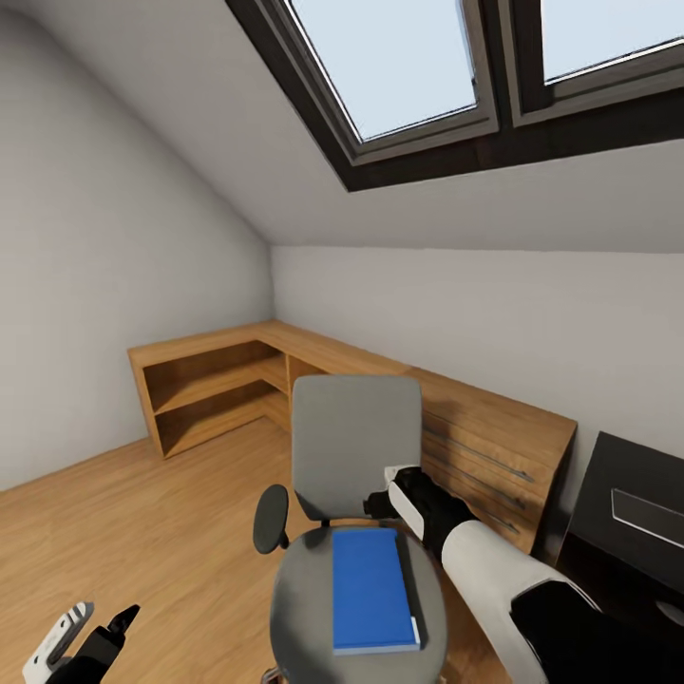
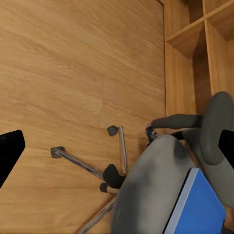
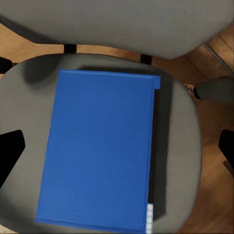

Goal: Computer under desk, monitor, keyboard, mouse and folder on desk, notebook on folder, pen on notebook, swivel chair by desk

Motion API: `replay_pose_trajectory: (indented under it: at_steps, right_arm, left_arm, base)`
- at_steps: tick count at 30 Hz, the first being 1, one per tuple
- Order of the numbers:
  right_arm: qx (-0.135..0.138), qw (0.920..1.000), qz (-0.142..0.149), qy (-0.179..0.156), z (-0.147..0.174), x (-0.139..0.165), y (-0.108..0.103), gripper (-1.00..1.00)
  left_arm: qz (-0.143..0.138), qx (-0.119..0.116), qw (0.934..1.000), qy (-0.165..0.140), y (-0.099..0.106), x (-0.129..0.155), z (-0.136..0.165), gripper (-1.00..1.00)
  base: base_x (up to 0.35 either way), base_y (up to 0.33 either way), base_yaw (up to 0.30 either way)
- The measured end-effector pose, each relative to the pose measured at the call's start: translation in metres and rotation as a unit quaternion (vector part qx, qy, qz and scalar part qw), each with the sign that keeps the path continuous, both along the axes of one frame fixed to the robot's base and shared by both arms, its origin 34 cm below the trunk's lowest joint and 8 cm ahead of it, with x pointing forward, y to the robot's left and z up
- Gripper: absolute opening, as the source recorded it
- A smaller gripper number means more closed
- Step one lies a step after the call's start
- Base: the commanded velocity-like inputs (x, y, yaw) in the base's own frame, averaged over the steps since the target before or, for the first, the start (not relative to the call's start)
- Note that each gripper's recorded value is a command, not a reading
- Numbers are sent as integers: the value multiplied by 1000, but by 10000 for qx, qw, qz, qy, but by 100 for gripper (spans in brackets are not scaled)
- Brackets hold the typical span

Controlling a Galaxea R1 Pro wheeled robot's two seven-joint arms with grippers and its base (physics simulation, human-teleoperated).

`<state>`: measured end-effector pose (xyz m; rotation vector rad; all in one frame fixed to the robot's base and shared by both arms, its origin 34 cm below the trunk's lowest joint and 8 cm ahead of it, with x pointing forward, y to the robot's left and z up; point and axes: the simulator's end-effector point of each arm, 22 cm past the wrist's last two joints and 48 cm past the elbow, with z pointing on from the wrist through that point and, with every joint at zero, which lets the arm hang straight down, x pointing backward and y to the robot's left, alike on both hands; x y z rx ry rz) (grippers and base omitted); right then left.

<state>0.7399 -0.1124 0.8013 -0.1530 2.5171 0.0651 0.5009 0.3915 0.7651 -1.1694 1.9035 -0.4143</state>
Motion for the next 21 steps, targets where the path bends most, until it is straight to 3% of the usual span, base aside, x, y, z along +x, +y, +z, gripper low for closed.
replay_pose_trajectory:
  at_steps: [4, 13, 21]
  right_arm:
    - [81, 9998, -1, -174, 4, 8, 4, 100]
    - [157, 9995, -23, -291, -5, 12, 6, 100]
    - [156, 9992, -61, -371, -17, 14, 5, 100]
  left_arm:
    - [9, -26, 10000, -8, 0, 0, -7, 100]
    - [0, -38, 10000, -7, -2, -1, -23, 100]
    - [-3, -42, 10000, -6, -3, -2, -37, 100]
  base:
    - [0, 0, 59]
    - [0, 0, 217]
    - [0, 0, 41]
